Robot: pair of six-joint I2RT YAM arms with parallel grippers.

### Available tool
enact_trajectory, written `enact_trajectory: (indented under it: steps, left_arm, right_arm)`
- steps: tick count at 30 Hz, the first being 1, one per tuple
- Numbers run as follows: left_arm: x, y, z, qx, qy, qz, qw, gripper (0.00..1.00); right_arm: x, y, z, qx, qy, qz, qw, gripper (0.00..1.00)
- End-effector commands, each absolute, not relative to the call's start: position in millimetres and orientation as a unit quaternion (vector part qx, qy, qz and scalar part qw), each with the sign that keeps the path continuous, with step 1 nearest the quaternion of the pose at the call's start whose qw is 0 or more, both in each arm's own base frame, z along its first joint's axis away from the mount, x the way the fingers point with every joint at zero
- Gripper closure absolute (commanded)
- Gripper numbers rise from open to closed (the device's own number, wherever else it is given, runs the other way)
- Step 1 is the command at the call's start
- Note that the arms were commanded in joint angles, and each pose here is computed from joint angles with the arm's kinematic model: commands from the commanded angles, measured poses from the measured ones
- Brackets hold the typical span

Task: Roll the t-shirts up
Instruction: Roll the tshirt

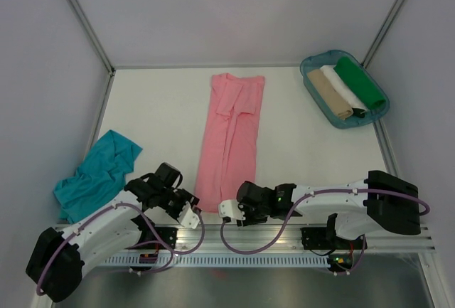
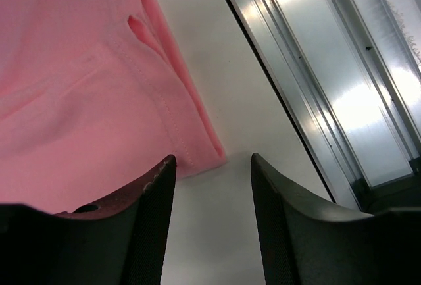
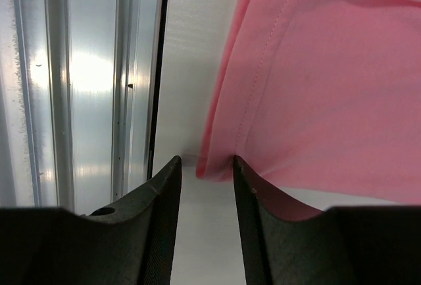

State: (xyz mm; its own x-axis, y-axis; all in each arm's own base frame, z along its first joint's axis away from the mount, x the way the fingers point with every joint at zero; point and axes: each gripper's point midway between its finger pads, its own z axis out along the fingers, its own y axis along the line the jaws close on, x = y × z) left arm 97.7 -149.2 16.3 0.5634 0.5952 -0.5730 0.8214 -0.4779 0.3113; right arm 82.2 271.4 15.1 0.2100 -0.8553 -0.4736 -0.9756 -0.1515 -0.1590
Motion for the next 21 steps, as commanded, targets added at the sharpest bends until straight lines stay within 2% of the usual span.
enact_trajectory:
  steps: [1, 6, 7, 8, 11, 12, 14, 21]
  left_arm:
    - [112, -156, 19, 0.846, 0.412, -0.187, 0.283, 0.46]
    - [121, -159, 18, 0.843, 0.427, -0.189, 0.267, 0.5]
    - [122, -160, 18, 0.84, 0.434, -0.194, 0.262, 0.51]
    - [122, -160, 17, 0.839, 0.437, -0.194, 0.259, 0.53]
    - [121, -158, 14, 0.837, 0.444, -0.195, 0.253, 0.72]
    - [121, -158, 15, 0.834, 0.449, -0.196, 0.254, 0.86]
    - [123, -159, 22, 0.827, 0.458, -0.194, 0.263, 0.97]
    - [127, -171, 49, 0.782, 0.518, -0.229, 0.259, 0.98]
  right_arm:
    - [84, 282, 21, -0.755, 0.599, 0.14, 0.228, 0.58]
    - [87, 277, 22, -0.747, 0.612, 0.146, 0.215, 0.64]
    - [87, 276, 22, -0.745, 0.615, 0.15, 0.211, 0.67]
    - [93, 276, 24, -0.738, 0.623, 0.151, 0.213, 0.75]
    - [95, 280, 28, -0.733, 0.625, 0.164, 0.212, 0.9]
    - [94, 280, 28, -0.734, 0.624, 0.168, 0.208, 0.92]
    - [95, 283, 34, -0.732, 0.624, 0.178, 0.208, 0.99]
    - [97, 286, 56, -0.71, 0.632, 0.242, 0.195, 0.99]
